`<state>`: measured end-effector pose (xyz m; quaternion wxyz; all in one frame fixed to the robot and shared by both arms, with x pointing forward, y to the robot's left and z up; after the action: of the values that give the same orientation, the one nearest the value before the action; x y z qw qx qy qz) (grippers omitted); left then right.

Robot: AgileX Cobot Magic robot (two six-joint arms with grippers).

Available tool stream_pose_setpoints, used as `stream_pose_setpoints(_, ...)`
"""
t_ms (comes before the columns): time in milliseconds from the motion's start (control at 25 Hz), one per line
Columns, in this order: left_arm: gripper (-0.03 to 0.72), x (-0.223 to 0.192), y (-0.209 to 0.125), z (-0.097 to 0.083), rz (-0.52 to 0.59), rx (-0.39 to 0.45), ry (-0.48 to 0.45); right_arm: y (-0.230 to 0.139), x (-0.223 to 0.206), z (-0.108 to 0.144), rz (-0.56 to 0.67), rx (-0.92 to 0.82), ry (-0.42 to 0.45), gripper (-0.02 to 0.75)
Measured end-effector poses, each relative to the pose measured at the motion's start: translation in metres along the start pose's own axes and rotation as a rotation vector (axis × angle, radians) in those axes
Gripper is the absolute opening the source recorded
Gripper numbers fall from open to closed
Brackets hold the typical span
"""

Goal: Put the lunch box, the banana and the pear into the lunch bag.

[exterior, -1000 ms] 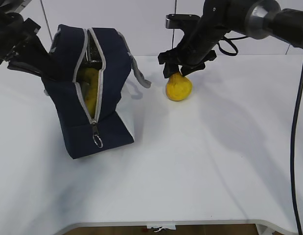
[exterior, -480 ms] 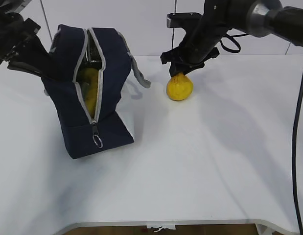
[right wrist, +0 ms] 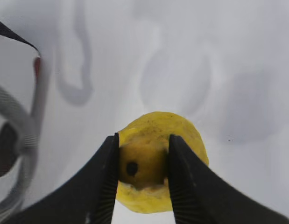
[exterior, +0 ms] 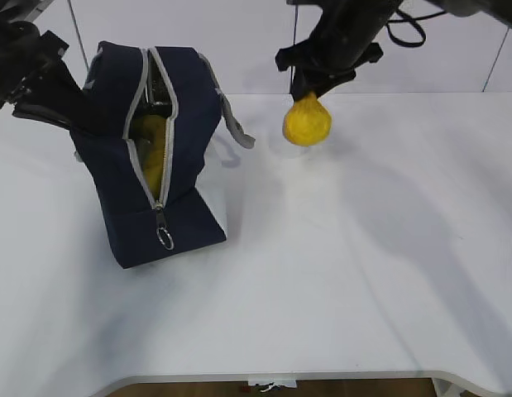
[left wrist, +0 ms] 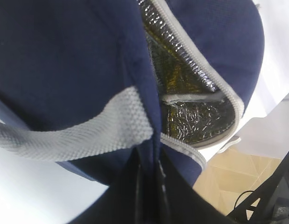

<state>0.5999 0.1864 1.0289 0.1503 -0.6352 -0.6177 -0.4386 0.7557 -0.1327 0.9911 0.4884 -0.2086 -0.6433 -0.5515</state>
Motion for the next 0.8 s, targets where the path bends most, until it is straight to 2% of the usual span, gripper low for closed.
stream_pose_setpoints(160,-0.006,0.000,0.000,0.000,0.000,0.000,0.000,0.013,0.039,0.011,-0.049,-0.003,0.046,0.258)
stream_pose_setpoints(520,-0.006,0.000,-0.001,0.001,0.004,-0.003,0.008,0.041,0.124,0.067,-0.242,-0.055,0.391,0.256)
stream_pose_setpoints(800,-0.006,0.000,-0.001,0.002,0.008,-0.006,0.015,0.054,0.148,0.099,-0.345,-0.048,0.633,0.256)
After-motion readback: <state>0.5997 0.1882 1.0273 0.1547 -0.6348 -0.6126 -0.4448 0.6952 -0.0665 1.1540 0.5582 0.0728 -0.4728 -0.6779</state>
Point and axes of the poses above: a point on each arm's last joint axis where the gripper is mounted, x pointing back along that axis away from the gripper, z along the wrist's bending axis when the last joint is at zero, y = z × x, the point moved 5 cm from there along -x, pointing out along that axis toward the gripper, and after that the axes turned 2 degrees about x, right-handed, at the moved point
